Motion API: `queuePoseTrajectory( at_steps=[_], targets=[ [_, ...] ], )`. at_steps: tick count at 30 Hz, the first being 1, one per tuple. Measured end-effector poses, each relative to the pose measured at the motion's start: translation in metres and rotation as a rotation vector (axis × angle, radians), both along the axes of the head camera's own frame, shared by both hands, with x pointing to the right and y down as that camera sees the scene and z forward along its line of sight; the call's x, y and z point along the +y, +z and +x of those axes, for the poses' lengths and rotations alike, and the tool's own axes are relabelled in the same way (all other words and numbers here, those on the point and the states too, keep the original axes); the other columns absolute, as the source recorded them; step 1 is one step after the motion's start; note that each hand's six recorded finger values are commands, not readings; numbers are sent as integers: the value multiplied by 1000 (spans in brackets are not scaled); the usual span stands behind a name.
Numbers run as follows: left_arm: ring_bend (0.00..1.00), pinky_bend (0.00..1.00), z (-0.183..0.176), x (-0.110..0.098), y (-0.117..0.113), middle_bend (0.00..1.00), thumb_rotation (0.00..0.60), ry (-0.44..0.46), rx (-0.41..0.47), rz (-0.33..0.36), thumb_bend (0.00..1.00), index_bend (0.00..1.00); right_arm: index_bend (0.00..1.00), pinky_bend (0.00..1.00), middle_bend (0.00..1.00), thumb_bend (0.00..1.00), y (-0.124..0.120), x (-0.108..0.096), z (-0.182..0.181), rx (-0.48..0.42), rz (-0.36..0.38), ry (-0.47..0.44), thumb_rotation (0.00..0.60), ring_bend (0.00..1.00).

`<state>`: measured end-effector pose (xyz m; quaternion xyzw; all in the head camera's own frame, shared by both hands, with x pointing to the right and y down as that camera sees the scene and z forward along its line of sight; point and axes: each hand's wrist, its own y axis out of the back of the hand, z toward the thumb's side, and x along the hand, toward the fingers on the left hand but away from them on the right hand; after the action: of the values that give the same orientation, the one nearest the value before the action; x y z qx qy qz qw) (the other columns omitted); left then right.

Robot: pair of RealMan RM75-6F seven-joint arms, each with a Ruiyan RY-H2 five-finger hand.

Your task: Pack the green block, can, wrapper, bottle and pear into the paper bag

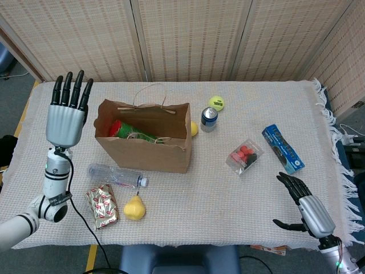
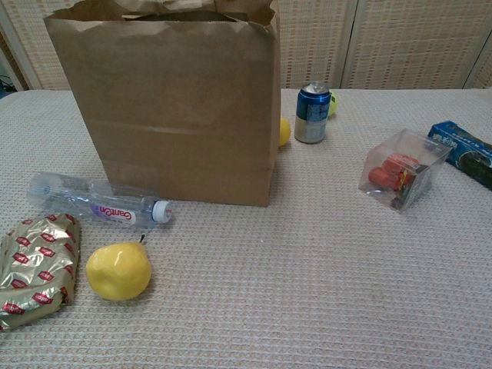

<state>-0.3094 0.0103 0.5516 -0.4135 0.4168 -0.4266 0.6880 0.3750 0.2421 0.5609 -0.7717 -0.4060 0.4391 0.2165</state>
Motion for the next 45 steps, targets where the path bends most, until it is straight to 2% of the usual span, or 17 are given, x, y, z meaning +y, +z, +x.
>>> queuePoseTrajectory(
  at_steps=[3, 4, 8, 12, 14, 16, 17, 18, 21, 24, 29, 30, 34, 40, 45],
  targets=[
    [575, 648, -26, 13, -7, 571, 600, -32, 13, -12, 598, 576, 0, 59, 0, 15, 1, 1, 0, 7, -2, -3, 600, 0],
    [614, 677, -34, 18, -8, 622, 600, -43, 17, -22, 606, 617, 0, 59, 0, 15, 1, 1, 0, 8, -3, -3, 600, 0],
    [641, 701, -71, 48, -5, 651, 600, -82, 2, -100, 611, 643, 0, 59, 0, 14, 1, 2, 0, 16, -4, -1, 600, 0],
    [638, 679, -98, 86, 2, 644, 600, -67, -43, -196, 610, 640, 0, 59, 0, 14, 2, 3, 1, 23, -5, -1, 600, 0],
    [611, 639, -108, 108, 7, 602, 600, -48, -47, -264, 575, 617, 0, 59, 0, 14, 2, 3, 1, 26, -5, -3, 600, 0],
    [523, 548, -116, 128, 13, 484, 600, -37, -41, -330, 501, 538, 0, 59, 0, 13, 3, 3, 1, 30, -5, -5, 600, 0],
    [432, 470, -120, 141, 16, 381, 600, -34, -36, -378, 456, 455, 0, 59, 0, 13, 3, 3, 1, 32, -5, -5, 600, 0],
    [285, 363, -122, 151, 19, 237, 600, -34, -29, -415, 412, 318, 0, 59, 0, 13, 4, 4, 1, 36, -6, -7, 600, 0],
    [10, 124, -121, 174, 29, 6, 600, -49, 16, -529, 352, 27, 0, 59, 0, 13, 5, 4, 1, 41, -8, -8, 600, 0],
    [0, 62, -113, 194, 39, 0, 600, -76, 85, -666, 340, 0, 0, 60, 0, 14, 4, 4, 1, 42, -6, -8, 600, 0],
    [0, 49, -91, 238, 56, 0, 600, -94, 181, -927, 335, 0, 0, 59, 0, 13, 3, 3, 2, 40, -4, -5, 600, 0],
    [0, 48, -88, 244, 57, 0, 600, -85, 183, -949, 334, 0, 0, 59, 0, 14, 3, 3, 2, 39, -4, -5, 600, 0],
    [0, 47, -81, 257, 60, 0, 600, -6, 172, -979, 336, 0, 0, 59, 0, 14, 3, 4, 1, 37, -9, -8, 600, 0],
    [0, 47, -77, 276, 71, 0, 600, 165, 65, -1007, 334, 0, 0, 59, 0, 13, 3, 4, 1, 37, -10, -8, 600, 0],
    [0, 47, -79, 271, 85, 0, 600, 294, -63, -1015, 336, 0, 0, 59, 0, 13, 4, 4, 1, 39, -13, -9, 600, 0]
  ],
)
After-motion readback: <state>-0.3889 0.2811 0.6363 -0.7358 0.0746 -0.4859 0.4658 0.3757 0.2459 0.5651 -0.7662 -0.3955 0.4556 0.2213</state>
